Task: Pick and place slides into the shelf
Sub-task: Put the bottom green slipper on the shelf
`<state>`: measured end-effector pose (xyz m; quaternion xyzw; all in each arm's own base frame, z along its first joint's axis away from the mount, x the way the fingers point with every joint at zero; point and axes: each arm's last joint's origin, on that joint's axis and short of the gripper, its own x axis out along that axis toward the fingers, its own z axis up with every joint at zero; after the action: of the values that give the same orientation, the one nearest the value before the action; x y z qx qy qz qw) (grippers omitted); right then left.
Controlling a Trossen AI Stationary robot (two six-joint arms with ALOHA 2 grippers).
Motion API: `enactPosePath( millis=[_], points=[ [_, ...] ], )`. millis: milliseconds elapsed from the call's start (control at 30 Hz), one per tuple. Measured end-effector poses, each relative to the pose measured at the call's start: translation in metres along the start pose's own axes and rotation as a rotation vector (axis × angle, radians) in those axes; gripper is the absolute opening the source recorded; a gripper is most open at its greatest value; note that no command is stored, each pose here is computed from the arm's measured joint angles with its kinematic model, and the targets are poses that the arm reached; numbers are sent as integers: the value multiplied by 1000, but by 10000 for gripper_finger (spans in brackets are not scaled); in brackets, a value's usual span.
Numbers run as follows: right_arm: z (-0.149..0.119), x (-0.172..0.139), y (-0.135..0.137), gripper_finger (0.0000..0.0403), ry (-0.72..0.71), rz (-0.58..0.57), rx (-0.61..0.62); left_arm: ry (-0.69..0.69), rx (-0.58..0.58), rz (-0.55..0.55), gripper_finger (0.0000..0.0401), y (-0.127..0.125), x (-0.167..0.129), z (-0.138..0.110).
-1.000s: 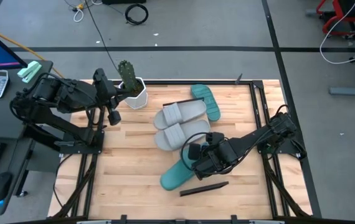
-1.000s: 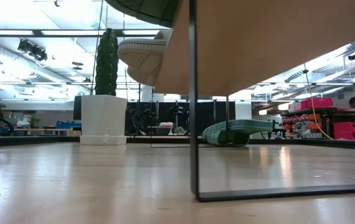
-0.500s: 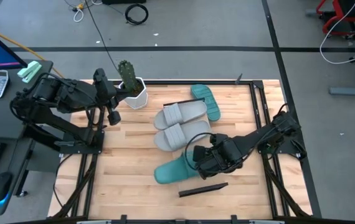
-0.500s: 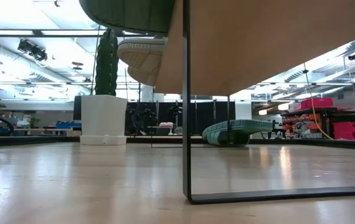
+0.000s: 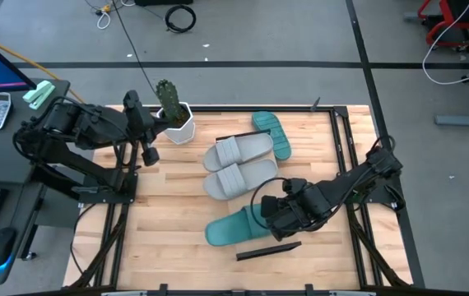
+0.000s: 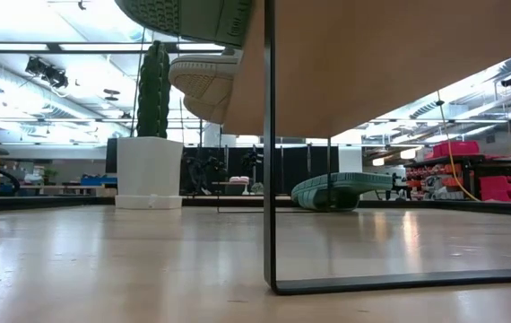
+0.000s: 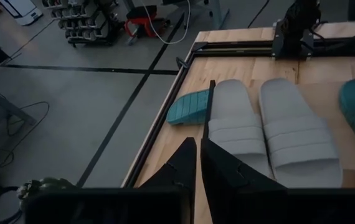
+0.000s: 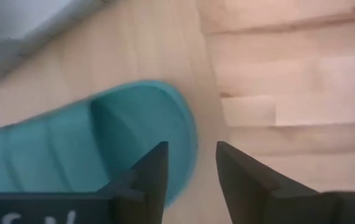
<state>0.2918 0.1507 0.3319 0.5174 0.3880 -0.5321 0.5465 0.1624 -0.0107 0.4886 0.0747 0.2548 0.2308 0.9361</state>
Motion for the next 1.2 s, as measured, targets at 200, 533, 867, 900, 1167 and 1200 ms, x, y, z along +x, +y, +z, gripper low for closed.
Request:
enactPosePath(
  millis=[200, 533, 867, 900, 1167, 1200],
  points=[
    [22, -13, 1, 122, -98, 108, -18, 67, 2, 1, 36, 1, 0, -8],
    [66, -26, 4, 112, -131, 134, -218, 175, -123, -109, 33, -7, -13, -24],
    [78, -24, 9, 112, -85, 91, -515, 233, -214, -254, 35, -62, -7, -54],
    [78, -24, 9, 112, -78, 88, -532, 245, -215, -262, 36, -70, -4, -59],
    [75, -24, 8, 112, -59, 85, -620, 338, -328, -267, 35, -115, 12, -105],
    [74, -23, 7, 112, -59, 81, -629, 340, -345, -275, 33, -120, 13, -110]
  ],
)
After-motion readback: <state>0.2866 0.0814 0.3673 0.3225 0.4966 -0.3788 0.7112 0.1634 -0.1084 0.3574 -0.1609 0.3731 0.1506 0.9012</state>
